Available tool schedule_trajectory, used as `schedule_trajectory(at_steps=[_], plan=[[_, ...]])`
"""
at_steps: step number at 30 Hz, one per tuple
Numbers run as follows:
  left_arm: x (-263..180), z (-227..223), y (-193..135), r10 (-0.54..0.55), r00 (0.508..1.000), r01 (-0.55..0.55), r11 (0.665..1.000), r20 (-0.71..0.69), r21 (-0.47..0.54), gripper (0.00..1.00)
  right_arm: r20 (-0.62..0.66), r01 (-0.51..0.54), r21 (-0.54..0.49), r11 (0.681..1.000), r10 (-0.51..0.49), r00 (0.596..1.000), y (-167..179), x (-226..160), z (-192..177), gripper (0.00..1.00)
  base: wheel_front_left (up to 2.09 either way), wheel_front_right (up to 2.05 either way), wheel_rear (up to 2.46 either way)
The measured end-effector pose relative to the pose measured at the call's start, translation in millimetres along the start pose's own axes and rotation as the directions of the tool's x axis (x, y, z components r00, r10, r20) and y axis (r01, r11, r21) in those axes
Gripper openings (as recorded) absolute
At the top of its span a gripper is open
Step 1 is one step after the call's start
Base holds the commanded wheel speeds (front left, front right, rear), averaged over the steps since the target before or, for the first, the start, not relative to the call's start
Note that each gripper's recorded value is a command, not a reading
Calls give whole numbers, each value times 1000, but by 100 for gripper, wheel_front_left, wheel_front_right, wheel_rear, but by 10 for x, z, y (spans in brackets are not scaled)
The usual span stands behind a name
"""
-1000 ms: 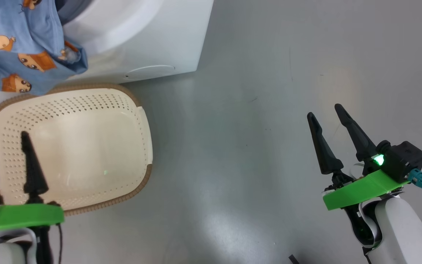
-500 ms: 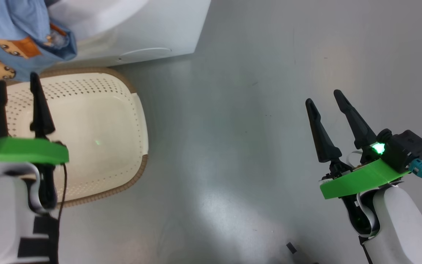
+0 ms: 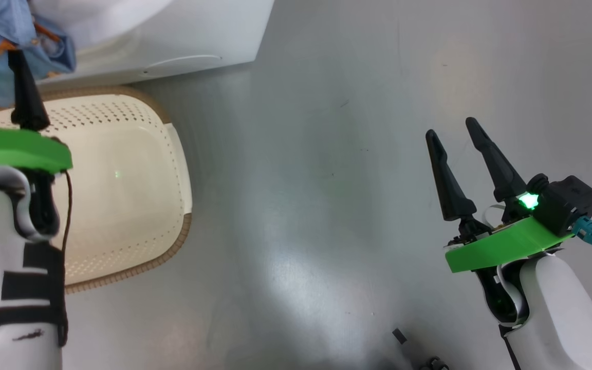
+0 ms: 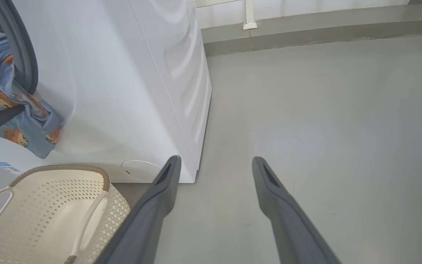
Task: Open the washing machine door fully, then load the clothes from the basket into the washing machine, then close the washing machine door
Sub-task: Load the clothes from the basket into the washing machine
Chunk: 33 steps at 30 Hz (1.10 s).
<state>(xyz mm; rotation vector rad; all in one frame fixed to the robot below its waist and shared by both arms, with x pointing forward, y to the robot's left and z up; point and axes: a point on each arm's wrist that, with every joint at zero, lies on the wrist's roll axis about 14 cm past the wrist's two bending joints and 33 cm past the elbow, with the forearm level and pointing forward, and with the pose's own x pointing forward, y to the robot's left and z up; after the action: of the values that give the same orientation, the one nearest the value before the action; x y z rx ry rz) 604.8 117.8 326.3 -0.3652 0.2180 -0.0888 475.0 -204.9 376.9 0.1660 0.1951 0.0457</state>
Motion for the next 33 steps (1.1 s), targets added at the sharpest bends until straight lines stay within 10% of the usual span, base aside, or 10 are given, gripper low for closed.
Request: schedule_trajectory(at_steps=[9,10,12,33], plan=[[167,65,-101,-21,1000,21,1000,11,-7,100,-3,6,10,1000,-6,1000,9,3,-24,100,0,0,0],[181,84,-102,-22,1000,22,1000,14,-6,89,-3,6,10,1000,-6,1000,8,3,-23,100,0,0,0],[194,95,-115,-24,1000,24,1000,15,-10,0,-1,7,10,1000,-7,1000,6,0,-15,100,0,0,0],[-50,798,-158,-48,974,52,999,221,-12,0,35,-18,24,1000,17,999,116,18,113,100,0,0,0]])
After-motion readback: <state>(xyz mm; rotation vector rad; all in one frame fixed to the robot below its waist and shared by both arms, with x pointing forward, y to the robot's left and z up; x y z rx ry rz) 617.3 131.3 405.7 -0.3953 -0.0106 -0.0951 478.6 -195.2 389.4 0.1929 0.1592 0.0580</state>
